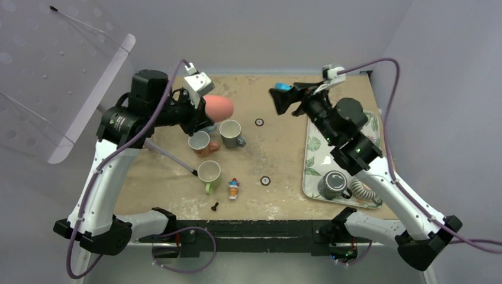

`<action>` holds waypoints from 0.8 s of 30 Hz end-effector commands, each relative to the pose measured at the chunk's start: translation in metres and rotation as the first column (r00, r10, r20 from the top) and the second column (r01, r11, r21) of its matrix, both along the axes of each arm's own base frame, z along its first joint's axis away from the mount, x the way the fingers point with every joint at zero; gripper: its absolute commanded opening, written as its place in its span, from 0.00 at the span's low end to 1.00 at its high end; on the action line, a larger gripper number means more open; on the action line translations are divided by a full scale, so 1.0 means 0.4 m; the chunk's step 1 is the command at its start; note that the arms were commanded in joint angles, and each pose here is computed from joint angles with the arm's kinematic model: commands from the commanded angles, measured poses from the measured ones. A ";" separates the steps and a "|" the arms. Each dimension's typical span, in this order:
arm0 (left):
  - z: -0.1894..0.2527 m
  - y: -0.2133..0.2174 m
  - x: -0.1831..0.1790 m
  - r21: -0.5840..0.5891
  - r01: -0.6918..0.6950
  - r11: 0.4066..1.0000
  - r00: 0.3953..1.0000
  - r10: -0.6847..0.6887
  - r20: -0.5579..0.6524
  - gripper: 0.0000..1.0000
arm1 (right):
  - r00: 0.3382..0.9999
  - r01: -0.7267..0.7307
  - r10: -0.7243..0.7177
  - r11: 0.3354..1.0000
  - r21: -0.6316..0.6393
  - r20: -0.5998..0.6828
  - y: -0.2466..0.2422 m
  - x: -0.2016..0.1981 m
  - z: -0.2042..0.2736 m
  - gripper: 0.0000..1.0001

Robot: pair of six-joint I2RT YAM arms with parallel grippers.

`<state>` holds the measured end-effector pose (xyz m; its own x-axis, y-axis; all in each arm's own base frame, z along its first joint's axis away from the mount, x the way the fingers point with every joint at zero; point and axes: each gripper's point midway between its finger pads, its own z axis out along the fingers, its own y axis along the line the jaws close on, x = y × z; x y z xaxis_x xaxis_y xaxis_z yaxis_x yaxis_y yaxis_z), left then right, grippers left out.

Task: Turn the mug right side up

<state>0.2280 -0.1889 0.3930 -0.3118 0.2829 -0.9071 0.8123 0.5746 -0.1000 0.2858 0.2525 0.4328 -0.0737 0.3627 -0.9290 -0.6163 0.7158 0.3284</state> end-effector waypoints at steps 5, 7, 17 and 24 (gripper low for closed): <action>-0.305 0.000 -0.027 0.519 0.213 0.828 0.977 -0.193 -0.093 0.00 | 0.677 0.647 -0.700 0.714 -0.269 -0.229 -0.514 0.201 -0.244 0.97; -0.349 -0.038 -0.020 0.566 0.245 0.787 0.969 -0.223 -0.109 0.00 | 0.563 0.718 -0.786 0.618 -0.320 -0.253 -0.624 0.222 -0.298 0.97; -0.535 -0.097 0.048 0.772 0.307 0.557 0.947 -0.261 -0.189 0.00 | 0.164 0.866 -0.886 0.340 -0.366 -0.434 -0.999 0.223 -0.489 0.96; -0.652 -0.093 0.066 0.807 0.332 0.488 0.938 -0.259 -0.229 0.00 | -0.068 0.941 -0.808 0.144 -0.307 -0.586 -1.134 0.102 -0.599 0.98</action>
<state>0.2352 -0.2222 0.1371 -0.1559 0.9690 -0.1917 0.9737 0.1834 0.1354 0.3591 -0.1704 0.2038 -0.1402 0.5536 -0.8209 0.7476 0.6028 0.2788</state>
